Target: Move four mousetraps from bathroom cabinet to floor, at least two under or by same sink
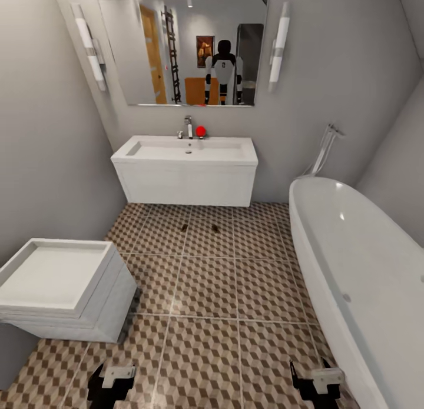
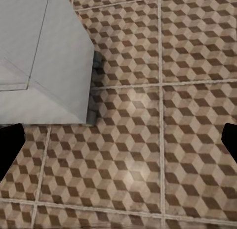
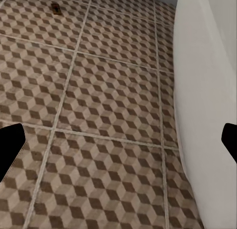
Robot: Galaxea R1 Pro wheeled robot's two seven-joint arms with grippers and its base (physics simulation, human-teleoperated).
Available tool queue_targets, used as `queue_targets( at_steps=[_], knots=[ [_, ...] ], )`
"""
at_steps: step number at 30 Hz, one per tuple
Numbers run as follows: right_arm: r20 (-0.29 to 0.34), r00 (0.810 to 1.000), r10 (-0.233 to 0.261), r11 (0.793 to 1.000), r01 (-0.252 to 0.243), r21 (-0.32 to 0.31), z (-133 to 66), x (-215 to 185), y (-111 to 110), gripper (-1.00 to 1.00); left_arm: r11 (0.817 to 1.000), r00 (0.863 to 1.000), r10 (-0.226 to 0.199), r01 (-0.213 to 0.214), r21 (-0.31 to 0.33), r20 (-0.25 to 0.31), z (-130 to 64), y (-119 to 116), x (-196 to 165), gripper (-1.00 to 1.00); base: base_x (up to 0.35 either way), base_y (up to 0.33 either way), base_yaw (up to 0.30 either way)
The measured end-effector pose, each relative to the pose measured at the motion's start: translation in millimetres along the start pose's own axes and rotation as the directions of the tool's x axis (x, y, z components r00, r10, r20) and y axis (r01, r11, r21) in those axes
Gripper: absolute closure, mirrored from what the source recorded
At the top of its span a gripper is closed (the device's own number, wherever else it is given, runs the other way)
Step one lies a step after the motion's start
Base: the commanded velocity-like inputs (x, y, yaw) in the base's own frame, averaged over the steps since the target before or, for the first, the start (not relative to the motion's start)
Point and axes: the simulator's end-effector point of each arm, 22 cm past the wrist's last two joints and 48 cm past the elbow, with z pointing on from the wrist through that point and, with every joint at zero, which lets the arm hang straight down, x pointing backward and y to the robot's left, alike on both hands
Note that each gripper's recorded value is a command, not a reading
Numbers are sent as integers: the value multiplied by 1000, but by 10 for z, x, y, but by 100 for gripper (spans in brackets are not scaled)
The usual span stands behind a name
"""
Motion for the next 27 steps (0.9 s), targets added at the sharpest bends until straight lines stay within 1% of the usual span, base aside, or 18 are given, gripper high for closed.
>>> queue_targets(
  at_steps=[27],
  knots=[
    [-1, 1000, 1, 1000, -1, 0, -1, 1, 12, -100, 1000, 1000, 0, 0, 0, -1, 0, -4, 2, -100, 0, 0, 255]
  ],
)
